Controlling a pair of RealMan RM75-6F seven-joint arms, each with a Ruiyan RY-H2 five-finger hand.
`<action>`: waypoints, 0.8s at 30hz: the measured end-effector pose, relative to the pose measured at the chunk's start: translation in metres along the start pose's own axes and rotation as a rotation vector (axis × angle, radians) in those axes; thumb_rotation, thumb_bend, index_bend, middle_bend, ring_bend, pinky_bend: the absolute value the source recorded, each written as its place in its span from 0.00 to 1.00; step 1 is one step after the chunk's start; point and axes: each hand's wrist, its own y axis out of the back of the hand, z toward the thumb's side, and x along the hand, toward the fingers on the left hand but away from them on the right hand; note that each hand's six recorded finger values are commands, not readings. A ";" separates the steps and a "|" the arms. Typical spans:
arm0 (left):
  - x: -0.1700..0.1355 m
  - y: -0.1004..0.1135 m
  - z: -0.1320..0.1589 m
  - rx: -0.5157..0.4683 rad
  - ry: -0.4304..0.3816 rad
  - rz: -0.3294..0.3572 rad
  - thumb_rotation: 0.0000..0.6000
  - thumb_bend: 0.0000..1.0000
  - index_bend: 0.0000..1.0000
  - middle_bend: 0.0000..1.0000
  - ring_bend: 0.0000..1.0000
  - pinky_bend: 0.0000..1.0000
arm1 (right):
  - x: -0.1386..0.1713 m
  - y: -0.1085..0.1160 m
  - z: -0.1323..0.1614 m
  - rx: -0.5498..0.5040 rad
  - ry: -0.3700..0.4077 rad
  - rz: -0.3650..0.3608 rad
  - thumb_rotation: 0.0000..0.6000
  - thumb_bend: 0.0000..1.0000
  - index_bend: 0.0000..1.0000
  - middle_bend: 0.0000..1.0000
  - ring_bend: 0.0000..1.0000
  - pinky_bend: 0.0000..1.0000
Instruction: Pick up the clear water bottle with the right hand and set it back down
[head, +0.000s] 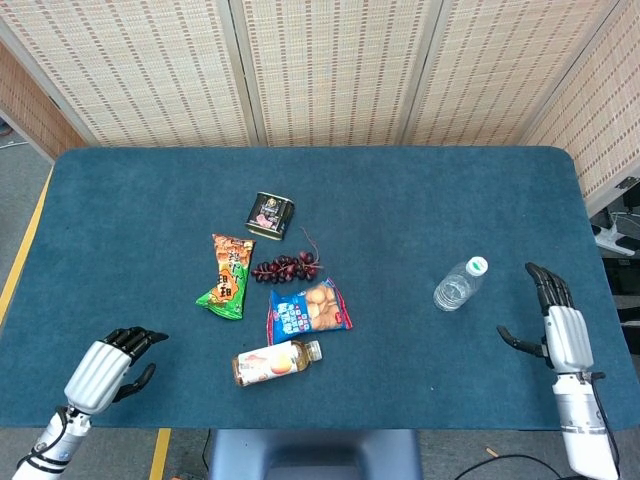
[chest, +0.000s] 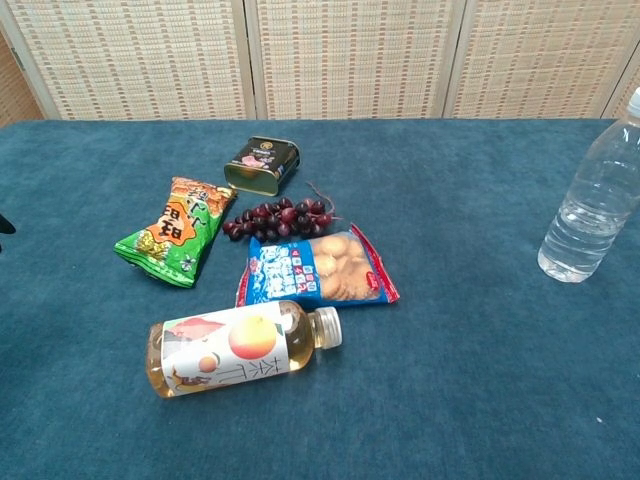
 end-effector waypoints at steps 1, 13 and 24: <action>0.000 0.000 0.000 -0.001 -0.001 0.001 1.00 0.43 0.27 0.35 0.29 0.40 | -0.004 -0.003 -0.001 -0.030 -0.005 0.008 1.00 0.11 0.00 0.04 0.00 0.03; 0.000 0.000 0.000 -0.003 0.000 -0.001 1.00 0.43 0.27 0.36 0.29 0.40 | -0.044 -0.037 -0.011 -0.286 -0.035 0.130 1.00 0.11 0.00 0.04 0.00 0.03; 0.000 0.000 0.000 -0.004 0.000 -0.002 1.00 0.43 0.27 0.37 0.29 0.40 | -0.073 -0.060 0.008 -0.416 -0.030 0.260 1.00 0.11 0.00 0.05 0.00 0.03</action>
